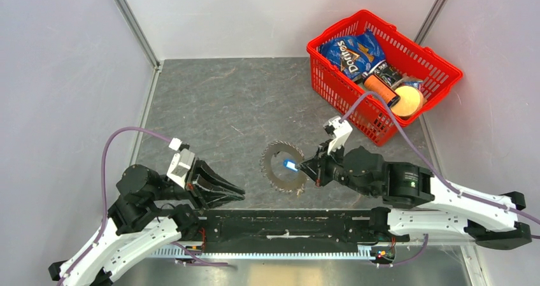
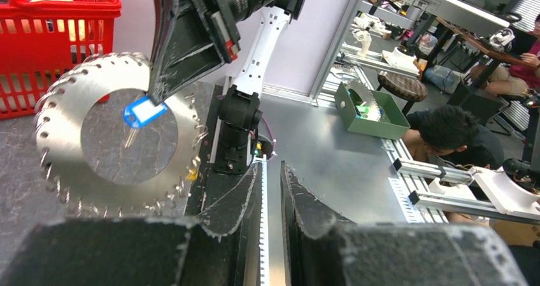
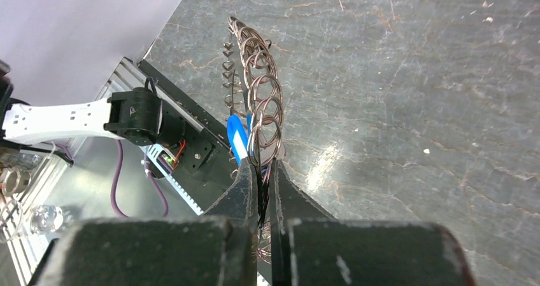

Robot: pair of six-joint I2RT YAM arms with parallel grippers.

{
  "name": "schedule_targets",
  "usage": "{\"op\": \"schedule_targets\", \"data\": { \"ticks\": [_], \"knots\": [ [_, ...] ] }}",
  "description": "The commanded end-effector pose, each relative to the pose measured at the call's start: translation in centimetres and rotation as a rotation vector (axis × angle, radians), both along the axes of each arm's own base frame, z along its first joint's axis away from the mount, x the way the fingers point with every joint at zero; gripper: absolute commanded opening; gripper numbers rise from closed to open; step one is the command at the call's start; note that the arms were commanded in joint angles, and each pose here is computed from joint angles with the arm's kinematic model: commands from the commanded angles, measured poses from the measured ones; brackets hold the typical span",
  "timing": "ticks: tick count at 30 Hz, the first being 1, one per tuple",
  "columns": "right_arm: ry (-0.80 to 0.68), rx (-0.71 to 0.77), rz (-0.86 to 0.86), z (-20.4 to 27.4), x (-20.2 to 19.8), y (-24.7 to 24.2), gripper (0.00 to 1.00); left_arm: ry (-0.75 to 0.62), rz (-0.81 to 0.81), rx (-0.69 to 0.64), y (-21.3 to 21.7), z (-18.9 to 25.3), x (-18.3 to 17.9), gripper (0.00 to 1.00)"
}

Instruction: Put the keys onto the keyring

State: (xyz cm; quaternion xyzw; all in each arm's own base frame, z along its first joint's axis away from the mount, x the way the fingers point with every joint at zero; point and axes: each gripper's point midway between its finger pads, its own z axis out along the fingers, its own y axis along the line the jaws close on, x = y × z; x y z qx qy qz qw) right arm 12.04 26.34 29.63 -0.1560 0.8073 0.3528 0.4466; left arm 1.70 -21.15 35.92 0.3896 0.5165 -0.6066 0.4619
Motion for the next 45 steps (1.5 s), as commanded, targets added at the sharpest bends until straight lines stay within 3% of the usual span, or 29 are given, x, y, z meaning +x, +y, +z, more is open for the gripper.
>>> {"op": "schedule_targets", "data": {
  "ticks": [1,16,20,24,31,45],
  "knots": [
    [-0.114,0.064,0.055,4.8,-0.4,-1.6,0.0,-0.02,0.021,-0.045,0.1,1.7,0.3,0.23],
    [-0.158,0.013,0.271,6.6,-3.2,-1.2,0.0,0.027,0.051,-0.028,-1.7,0.8,2.3,0.26],
    [-0.156,-0.002,0.278,6.2,-3.2,-0.9,0.0,0.068,0.178,0.031,-2.1,-0.9,5.1,0.36],
    [-0.163,0.024,0.299,6.9,-3.6,-1.0,0.0,0.126,0.283,0.117,-2.7,-3.4,7.7,0.52],
    [-0.184,0.079,0.326,9.1,-4.4,-1.9,0.0,0.116,0.296,0.063,-2.5,-2.7,7.7,0.72],
    [-0.185,0.123,0.398,11.2,-5.8,-2.0,0.0,0.088,0.18,-0.086,-2.9,0.0,5.7,0.78]
  ]
}}
